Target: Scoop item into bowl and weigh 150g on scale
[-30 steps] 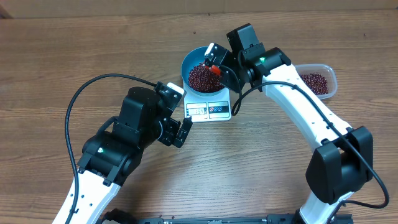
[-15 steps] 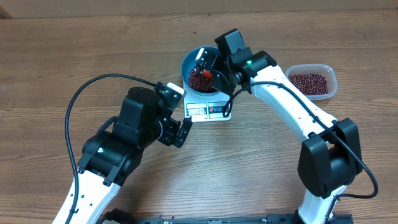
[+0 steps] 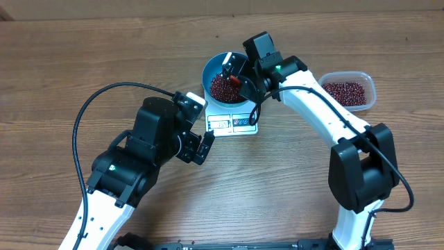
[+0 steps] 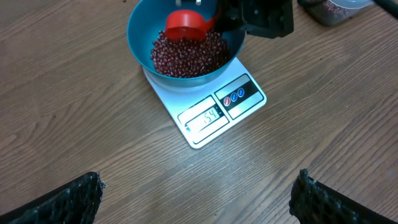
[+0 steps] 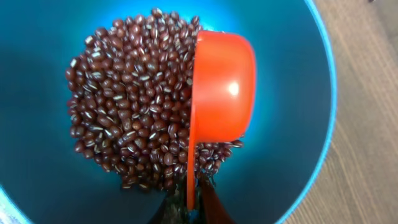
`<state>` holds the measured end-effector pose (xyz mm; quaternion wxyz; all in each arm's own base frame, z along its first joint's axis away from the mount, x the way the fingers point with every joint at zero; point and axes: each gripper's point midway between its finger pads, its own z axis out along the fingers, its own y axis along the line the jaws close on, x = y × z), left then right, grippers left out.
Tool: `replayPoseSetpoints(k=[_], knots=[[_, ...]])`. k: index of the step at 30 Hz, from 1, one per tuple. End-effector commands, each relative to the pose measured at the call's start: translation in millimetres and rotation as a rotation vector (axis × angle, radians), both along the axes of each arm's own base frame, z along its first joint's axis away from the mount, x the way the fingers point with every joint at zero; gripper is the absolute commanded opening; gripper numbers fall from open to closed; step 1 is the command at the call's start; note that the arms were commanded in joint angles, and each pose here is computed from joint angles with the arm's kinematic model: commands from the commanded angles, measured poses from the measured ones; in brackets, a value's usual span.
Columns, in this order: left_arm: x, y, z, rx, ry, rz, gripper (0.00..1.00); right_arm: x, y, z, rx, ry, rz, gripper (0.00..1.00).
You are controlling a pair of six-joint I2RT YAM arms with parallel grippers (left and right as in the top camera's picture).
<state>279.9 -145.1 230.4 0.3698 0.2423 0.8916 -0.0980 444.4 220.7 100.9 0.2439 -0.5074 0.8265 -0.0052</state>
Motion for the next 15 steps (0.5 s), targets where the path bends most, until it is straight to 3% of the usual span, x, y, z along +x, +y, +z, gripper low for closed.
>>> replayPoseSetpoints(k=[1,8,15], knots=[[0,-1,7,-0.007,-0.023,-0.015,0.99,6,0,3,0.001,-0.01,-0.005,0.03],[0,0,7,-0.007,-0.023,-0.014,0.99,-14,-6,-7,-0.023,0.084,-0.005,0.03],[0,-1,7,-0.007,-0.023,-0.015,1.0,-15,7,-3,0.085,0.114,-0.037,0.03]])
